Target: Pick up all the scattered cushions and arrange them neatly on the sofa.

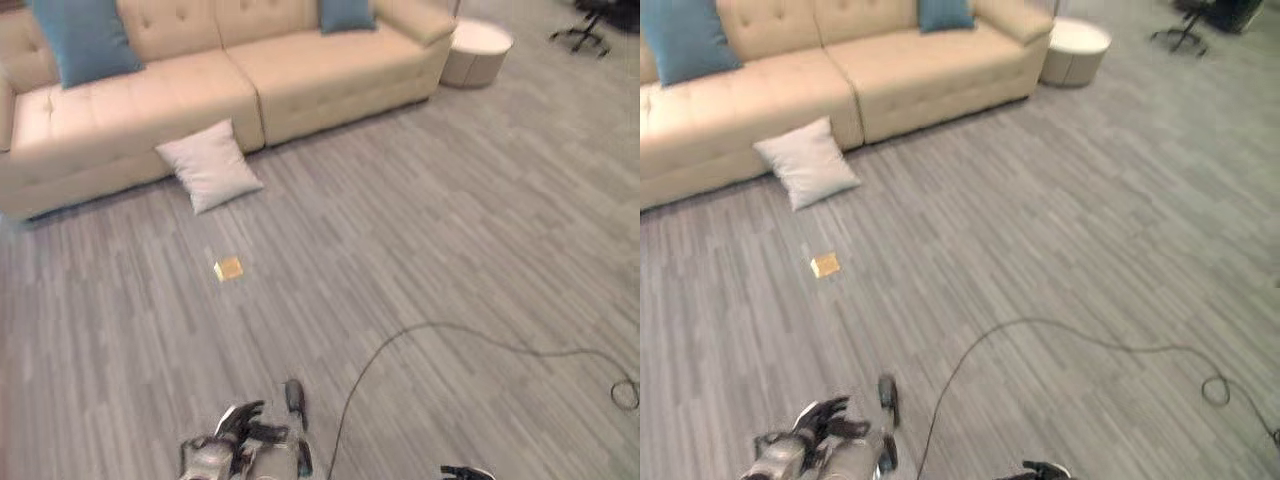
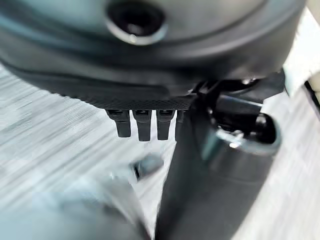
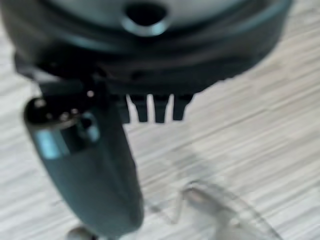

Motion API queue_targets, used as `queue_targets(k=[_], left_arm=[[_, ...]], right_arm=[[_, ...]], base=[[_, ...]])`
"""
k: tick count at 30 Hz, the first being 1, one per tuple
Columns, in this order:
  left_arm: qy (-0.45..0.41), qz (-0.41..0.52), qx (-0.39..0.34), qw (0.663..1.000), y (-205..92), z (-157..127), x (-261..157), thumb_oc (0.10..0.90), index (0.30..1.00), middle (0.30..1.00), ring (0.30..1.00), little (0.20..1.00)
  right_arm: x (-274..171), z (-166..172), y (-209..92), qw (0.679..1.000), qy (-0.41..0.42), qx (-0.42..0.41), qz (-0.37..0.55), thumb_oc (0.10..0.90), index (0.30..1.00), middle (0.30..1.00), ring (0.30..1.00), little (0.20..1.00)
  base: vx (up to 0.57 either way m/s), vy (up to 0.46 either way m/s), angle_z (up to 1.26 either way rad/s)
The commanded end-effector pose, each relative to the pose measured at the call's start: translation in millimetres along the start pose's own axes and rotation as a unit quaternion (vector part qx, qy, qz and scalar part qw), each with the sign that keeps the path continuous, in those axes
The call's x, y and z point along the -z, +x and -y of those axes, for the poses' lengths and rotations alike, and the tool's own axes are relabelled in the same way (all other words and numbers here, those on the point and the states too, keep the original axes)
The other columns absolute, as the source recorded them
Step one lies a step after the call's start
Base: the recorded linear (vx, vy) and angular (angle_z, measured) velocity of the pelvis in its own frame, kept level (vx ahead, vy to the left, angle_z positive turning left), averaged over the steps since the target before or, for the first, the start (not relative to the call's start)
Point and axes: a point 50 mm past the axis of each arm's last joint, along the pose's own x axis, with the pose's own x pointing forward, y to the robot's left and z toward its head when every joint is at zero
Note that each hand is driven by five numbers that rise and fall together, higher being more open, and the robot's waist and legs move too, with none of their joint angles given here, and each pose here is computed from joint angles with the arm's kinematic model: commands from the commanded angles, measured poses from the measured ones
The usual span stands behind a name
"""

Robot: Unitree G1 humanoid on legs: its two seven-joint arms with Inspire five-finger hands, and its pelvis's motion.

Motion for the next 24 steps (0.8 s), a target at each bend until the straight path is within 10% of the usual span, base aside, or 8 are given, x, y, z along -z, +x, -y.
queue_targets(k=[1,16,24], left_arm=[[0.100,-0.125,0.017,0.987,-18.3,-0.4,70.2,0.800,0.900,0.900,0.900,0.900],[0.132,-0.020,0.020,0.991,-0.2,8.6,5.6,0.800,0.900,0.900,0.900,0.900],[0.161,-0.102,0.057,0.980,-11.2,16.8,51.6,0.800,0.900,0.900,0.900,0.900]], right_arm=[[-8.8,8.6,-1.5,1.000,0.003,-0.005,0.025,0.800,0.900,0.900,0.900,0.900],[-13.8,13.7,-2.8,0.999,-0.018,-0.005,0.036,0.800,0.900,0.900,0.900,0.900],[38.0,19.1,-7.9,0.999,-0.010,0.003,-0.049,0.800,0.900,0.900,0.900,0.900]], base=[[0.48,0.307,0.42],[0.46,0.058,0.65],[0.56,-0.251,0.39]])
